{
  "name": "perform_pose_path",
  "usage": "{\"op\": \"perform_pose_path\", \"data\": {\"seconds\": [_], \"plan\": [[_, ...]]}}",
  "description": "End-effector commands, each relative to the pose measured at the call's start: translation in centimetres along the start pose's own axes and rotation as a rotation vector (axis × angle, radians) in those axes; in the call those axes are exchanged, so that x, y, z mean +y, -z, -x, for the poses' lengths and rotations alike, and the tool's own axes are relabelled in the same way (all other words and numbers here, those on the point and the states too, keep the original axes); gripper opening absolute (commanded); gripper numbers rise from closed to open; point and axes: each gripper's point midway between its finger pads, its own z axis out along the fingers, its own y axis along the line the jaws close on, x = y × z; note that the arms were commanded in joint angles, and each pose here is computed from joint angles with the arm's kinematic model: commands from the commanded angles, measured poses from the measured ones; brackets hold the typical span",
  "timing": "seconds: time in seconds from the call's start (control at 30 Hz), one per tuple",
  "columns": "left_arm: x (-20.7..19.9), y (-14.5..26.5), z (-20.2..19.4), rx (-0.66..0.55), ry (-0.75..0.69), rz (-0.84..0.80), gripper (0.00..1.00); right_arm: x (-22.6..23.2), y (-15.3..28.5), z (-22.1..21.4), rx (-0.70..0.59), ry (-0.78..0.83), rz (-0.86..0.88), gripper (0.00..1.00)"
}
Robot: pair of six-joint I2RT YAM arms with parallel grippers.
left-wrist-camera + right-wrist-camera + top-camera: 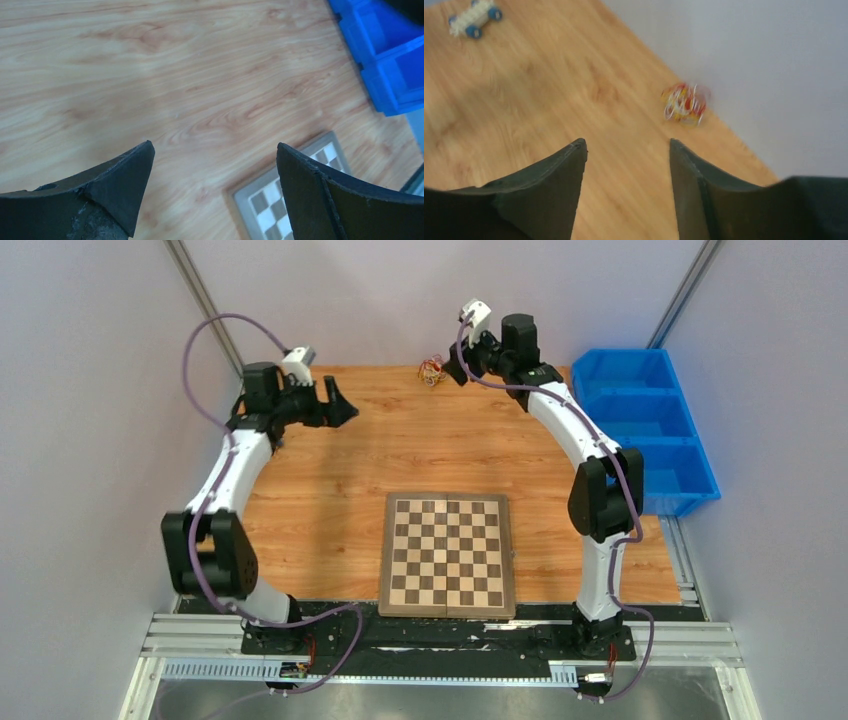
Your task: Untangle the cables
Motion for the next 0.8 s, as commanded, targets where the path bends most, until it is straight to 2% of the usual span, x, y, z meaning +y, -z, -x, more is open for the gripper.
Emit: {"op": "perform_pose_path", "data": {"seconds": [0.0,0.1,0.2,0.23,0.27,0.3,0.33,0.37,0.4,0.47,0.6,0.77], "plan": [[-1.7,-8.2,2.8,-0.047,0.174,-0.09,1.0,1.4,4.2,-3.1,0.136,-0.245,0.024,0.69],[-1.2,-15.2,3.2,-0.06,0.327,-0.128,1.0,0.9,6.8,-3.0,0.156,-0.255,-0.018,0.86],[-1.5,-20.7,3.0,-0.081,0.43,-0.152,1.0,-0.2,9.0,-3.4,0.177,-0.271,-0.066,0.95],[-1.1,-22.9,3.1,-0.102,0.471,-0.161,1.0,-0.7,9.7,-3.5,0.184,-0.279,-0.079,0.95],[-2.0,-23.9,5.0,-0.157,0.46,-0.179,1.0,-1.0,10.2,-3.7,0.195,-0.289,-0.088,0.96],[-1.2,-25.8,3.3,-0.141,0.506,-0.162,1.0,-1.3,10.7,-4.0,0.204,-0.296,-0.098,0.98],[-1.9,-26.7,4.8,-0.191,0.5,-0.171,1.0,-1.6,11.2,-4.2,0.211,-0.298,-0.106,0.99],[-1.2,-28.3,3.4,-0.18,0.538,-0.157,1.0,-1.9,11.6,-4.3,0.219,-0.297,-0.114,1.0],[-2.0,-29.0,4.9,-0.222,0.534,-0.17,1.0,-2.2,11.9,-4.5,0.223,-0.293,-0.128,1.0],[-1.1,-31.8,3.4,-0.225,0.576,-0.149,1.0,-2.8,12.4,-4.7,0.231,-0.279,-0.158,1.0],[0.0,-34.6,2.6,-0.266,0.584,-0.1,1.0,-3.5,12.9,-4.8,0.238,-0.284,-0.194,1.0],[2.8,-36.1,2.2,-0.358,0.703,0.027,1.0,-4.0,12.9,-4.4,0.23,-0.291,-0.206,1.0]]}}
